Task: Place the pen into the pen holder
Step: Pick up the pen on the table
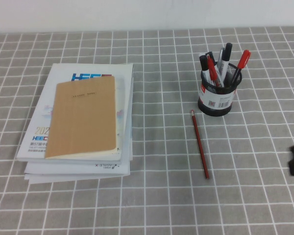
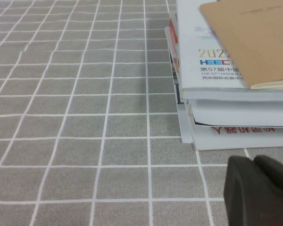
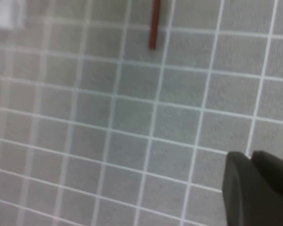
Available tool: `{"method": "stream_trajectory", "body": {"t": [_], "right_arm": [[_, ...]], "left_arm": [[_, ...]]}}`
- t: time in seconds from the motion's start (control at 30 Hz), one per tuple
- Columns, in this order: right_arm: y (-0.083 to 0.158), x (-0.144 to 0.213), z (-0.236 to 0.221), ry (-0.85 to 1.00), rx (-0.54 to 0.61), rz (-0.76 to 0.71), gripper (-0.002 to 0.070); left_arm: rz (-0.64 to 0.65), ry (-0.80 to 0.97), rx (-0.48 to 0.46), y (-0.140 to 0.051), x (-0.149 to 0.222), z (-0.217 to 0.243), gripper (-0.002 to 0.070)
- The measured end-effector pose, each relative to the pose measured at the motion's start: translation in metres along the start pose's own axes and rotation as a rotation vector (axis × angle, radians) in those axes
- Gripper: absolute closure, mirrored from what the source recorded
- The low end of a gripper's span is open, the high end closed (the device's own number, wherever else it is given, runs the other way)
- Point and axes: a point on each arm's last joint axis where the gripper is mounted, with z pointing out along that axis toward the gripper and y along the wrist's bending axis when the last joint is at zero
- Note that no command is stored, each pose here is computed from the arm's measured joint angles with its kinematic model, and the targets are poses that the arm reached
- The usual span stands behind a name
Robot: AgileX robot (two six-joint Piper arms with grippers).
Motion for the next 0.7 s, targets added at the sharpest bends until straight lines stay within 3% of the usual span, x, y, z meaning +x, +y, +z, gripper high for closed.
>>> {"method": "stream_trajectory", "body": {"t": [0.37,0.7], "right_arm": [[0.061,-0.062,0.069,0.149,0.110,-0.129,0.0688],[0.093,-0.111,0.139,0.307,0.178,-0.186,0.0667]], "left_arm": [[0.000,0.000,0.000,0.000,0.000,0.000,0.0680],[0.000,0.000,0.000,0.000,0.000,0.000,0.0680]]}}
